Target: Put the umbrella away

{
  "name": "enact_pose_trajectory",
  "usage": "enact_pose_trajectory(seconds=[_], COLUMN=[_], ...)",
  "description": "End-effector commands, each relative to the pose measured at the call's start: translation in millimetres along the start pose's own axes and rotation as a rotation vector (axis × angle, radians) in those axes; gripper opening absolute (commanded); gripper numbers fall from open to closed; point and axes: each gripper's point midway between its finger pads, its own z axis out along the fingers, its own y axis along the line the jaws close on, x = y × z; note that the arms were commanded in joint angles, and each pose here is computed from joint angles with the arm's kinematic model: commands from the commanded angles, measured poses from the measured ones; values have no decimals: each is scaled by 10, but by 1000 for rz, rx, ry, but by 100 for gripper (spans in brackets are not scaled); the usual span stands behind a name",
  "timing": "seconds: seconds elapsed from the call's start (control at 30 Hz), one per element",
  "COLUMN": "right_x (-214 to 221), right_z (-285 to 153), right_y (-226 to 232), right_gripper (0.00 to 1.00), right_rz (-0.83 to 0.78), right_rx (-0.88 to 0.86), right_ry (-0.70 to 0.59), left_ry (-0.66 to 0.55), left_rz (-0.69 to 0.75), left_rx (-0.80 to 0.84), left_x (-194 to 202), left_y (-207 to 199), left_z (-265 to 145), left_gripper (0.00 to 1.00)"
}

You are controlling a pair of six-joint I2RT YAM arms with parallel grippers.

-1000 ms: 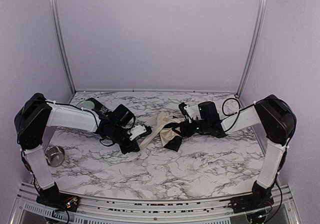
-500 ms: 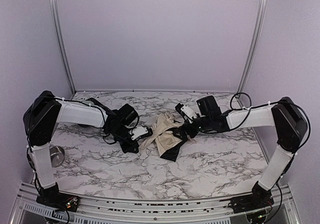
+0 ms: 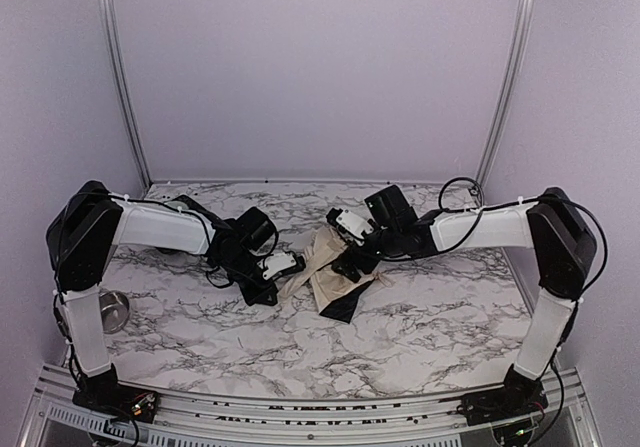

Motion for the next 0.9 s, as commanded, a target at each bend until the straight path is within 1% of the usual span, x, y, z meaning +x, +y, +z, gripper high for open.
enact_pose_trajectory(seconds=[0.0, 0.1, 0.2, 0.27, 0.37, 0.43, 0.53, 0.67, 0.77, 0.87], right_x=[56, 10, -141, -190, -101, -45, 75, 230, 191, 103], right_z=[70, -3, -203, -322, -379, -372, -291, -132, -87, -32], right_y=[113, 112, 117, 209, 566, 725, 842, 747, 592, 454], right_gripper=[100, 100, 100, 100, 100, 100, 100, 100, 100, 100], right_rz=[11, 24, -11, -84, -204, -270, -361, -453, -512, -497], right_rx=[-6, 27, 98, 148, 185, 226, 309, 410, 521, 560], right_ry=[64, 63, 28, 21, 34, 38, 80, 158, 195, 209], left_ry=[119, 117, 119, 118, 115, 116, 113, 110, 107, 107], left_rz=[-36, -32, -30, -30, -29, -29, -28, -27, -25, -24], left_rx=[39, 42, 44, 45, 45, 45, 46, 52, 56, 58], left_x=[329, 326, 332, 326, 321, 321, 314, 311, 310, 311], left_y=[-85, -90, -92, -95, -94, -93, -95, -109, -119, -125], left_z=[45, 48, 53, 48, 48, 46, 42, 32, 25, 22], left_gripper=[0, 0, 0, 0, 0, 0, 0, 0, 0, 0])
